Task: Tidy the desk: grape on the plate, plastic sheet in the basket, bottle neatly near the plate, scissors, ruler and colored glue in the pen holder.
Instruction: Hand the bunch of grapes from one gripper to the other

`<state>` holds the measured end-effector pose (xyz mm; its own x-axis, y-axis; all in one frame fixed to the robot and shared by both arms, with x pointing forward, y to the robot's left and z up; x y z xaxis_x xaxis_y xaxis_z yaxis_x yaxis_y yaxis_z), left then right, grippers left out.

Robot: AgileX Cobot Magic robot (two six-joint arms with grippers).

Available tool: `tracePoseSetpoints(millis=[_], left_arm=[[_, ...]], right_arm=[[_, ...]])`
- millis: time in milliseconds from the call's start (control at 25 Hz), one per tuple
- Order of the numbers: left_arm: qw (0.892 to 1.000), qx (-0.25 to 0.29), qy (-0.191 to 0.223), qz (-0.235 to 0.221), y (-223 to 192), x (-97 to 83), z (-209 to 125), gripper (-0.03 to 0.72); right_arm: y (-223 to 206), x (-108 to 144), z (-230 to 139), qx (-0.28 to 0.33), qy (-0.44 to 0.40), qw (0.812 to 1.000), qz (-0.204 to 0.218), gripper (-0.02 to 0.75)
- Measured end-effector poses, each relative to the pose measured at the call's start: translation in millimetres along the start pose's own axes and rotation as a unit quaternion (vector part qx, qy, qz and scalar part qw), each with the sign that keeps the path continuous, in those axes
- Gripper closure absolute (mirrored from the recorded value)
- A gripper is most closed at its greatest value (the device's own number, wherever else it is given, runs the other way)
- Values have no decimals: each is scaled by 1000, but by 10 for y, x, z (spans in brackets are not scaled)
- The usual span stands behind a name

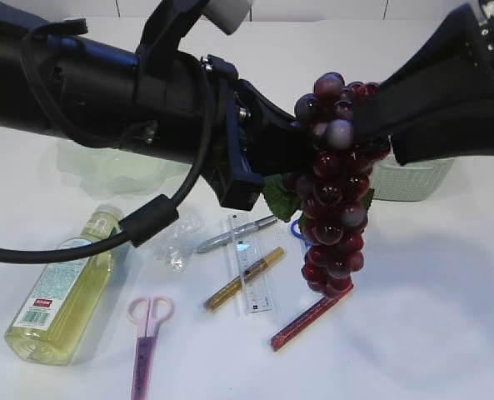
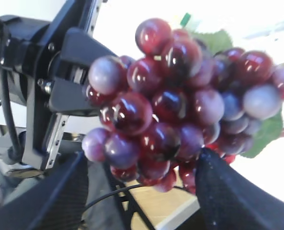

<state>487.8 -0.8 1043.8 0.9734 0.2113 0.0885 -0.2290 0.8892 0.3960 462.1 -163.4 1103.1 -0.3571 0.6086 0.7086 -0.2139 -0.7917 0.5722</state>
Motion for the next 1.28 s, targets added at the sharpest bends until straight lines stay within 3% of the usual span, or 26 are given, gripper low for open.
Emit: tracePoseSetpoints(millis=[400,760,1280], left_arm=[[1000,4,-1,11,0,31,-10,604],[999,9,-1,32,3,91,-27,605],[990,23,-1,138,99,367,-31,605]], right_arm=[[90,-21,59,-2,18,999,-45,195],[91,-37,52,1,16,999,-50,194],[94,-65,44,4,15,998,-60,195]])
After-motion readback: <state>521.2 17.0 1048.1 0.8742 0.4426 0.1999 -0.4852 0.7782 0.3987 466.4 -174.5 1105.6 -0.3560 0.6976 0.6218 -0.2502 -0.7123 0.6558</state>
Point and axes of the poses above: a point on each arm's last joint axis where the gripper is mounted, y pointing back along that axis away from the gripper, x along the wrist's bending axis when the last joint is at zero, z = x × y, the point moved 5 cm from there along -y, pointing out along that axis toward the gripper, and after that the axes turned 8 degrees about -y, right-handed, at the moved point
